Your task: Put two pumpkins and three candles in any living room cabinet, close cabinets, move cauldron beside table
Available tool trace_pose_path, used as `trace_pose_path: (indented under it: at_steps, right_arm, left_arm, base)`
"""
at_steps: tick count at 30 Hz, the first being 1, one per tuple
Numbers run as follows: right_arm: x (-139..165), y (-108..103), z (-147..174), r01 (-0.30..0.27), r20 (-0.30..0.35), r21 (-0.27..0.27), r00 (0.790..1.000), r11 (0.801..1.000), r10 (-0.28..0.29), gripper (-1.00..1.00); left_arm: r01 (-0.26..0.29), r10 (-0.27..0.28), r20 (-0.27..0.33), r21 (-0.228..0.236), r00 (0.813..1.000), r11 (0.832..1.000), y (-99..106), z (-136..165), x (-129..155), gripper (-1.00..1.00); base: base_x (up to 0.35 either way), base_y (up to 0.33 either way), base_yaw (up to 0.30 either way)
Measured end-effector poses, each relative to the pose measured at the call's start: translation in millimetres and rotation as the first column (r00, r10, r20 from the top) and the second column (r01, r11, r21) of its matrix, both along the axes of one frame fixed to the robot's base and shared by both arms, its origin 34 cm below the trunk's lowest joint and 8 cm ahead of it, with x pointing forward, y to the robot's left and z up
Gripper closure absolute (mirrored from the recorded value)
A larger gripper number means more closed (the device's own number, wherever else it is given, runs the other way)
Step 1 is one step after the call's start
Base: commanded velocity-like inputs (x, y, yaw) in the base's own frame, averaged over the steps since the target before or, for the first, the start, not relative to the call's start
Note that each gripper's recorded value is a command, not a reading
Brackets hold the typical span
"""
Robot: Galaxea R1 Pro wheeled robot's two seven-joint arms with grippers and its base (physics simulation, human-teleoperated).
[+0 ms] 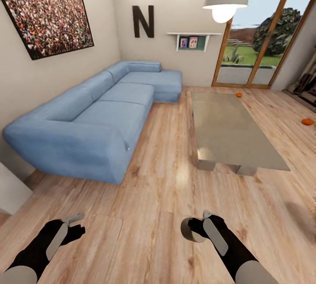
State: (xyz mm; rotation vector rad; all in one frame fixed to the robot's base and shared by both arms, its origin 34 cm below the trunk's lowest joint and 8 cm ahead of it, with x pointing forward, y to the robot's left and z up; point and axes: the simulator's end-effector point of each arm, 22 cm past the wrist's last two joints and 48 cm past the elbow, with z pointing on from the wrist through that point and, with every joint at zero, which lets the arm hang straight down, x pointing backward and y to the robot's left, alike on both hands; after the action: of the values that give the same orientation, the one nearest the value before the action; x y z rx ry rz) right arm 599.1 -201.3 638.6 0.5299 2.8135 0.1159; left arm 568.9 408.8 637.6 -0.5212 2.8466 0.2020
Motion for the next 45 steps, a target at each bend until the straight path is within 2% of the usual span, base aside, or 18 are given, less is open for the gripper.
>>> trace_pose_path:
  at_steps: [10,15,20,45]
  right_arm:
    - [-11.7,-4.6,4.2,0.002,-0.027,-0.011,1.0,1.0,-0.002,1.0]
    - [-13.2,-1.8,10.3,0.017,-0.031,0.005,0.999,1.0,-0.017,1.0]
    - [-15.5,1.3,15.0,0.036,-0.041,0.028,0.999,0.999,-0.035,1.0]
    - [-13.3,-5.2,19.7,0.053,-0.039,0.031,0.998,0.998,-0.052,1.0]
  left_arm:
    - [0.0,0.0,-0.001,0.0,1.0,1.0,0.0,12.6,-1.9,-1.0]
    - [0.0,0.0,-0.002,0.0,1.0,1.0,0.0,18.8,-3.0,-1.0]
    - [0.0,0.0,-0.002,0.0,1.0,1.0,0.0,23.8,-3.7,-1.0]
    - [0.0,0.0,0.01,-0.002,1.0,1.0,-0.3,28.7,-0.5,-1.0]
  base:
    - [0.0,0.0,-0.017]
    - [0.0,0.0,-0.068]
    - [0.0,0.0,-0.25]
    - [0.0,0.0,-0.279]
